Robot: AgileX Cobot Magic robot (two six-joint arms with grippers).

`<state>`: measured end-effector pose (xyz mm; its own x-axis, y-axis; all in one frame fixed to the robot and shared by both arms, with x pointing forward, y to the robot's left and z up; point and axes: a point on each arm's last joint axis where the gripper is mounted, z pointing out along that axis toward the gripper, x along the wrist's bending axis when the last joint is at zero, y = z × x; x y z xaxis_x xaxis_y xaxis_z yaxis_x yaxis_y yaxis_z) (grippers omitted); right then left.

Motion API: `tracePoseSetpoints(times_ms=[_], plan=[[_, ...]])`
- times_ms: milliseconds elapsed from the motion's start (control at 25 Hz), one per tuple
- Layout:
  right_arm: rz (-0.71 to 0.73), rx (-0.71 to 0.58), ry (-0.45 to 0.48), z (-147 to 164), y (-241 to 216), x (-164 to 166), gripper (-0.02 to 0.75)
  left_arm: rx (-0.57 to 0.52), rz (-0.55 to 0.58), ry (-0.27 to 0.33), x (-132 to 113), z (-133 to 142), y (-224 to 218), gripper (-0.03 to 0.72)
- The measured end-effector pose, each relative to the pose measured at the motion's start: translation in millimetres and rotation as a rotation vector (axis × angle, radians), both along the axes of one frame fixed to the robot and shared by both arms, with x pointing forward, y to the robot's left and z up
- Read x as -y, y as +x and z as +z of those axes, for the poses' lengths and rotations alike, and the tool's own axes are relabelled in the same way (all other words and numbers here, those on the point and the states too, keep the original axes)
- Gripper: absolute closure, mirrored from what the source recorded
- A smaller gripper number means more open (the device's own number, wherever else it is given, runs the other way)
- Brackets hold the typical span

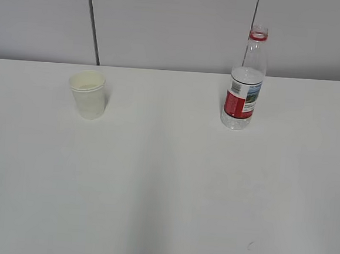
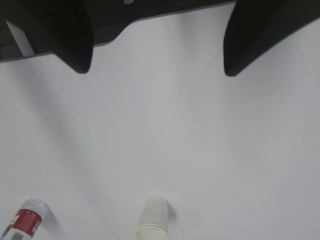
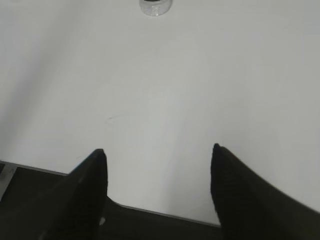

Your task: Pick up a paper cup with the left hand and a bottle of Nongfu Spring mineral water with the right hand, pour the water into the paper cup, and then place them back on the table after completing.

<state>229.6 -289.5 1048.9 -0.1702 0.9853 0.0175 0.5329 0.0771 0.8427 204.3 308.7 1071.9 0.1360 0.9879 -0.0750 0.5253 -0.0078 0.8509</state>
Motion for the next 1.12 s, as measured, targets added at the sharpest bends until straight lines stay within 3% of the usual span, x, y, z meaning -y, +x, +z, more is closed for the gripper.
tracePoseSetpoints(times_ms=[360, 1120], plan=[[-0.004, 0.03, -0.006, -3, -4, 1, 0.256, 0.056, -0.035, 0.054, 4, -17, 21, 0.19], [-0.025, 0.022, -0.042, -6, -2, 4, 0.256, 0.071, -0.037, 0.055, 4, -17, 24, 0.193]])
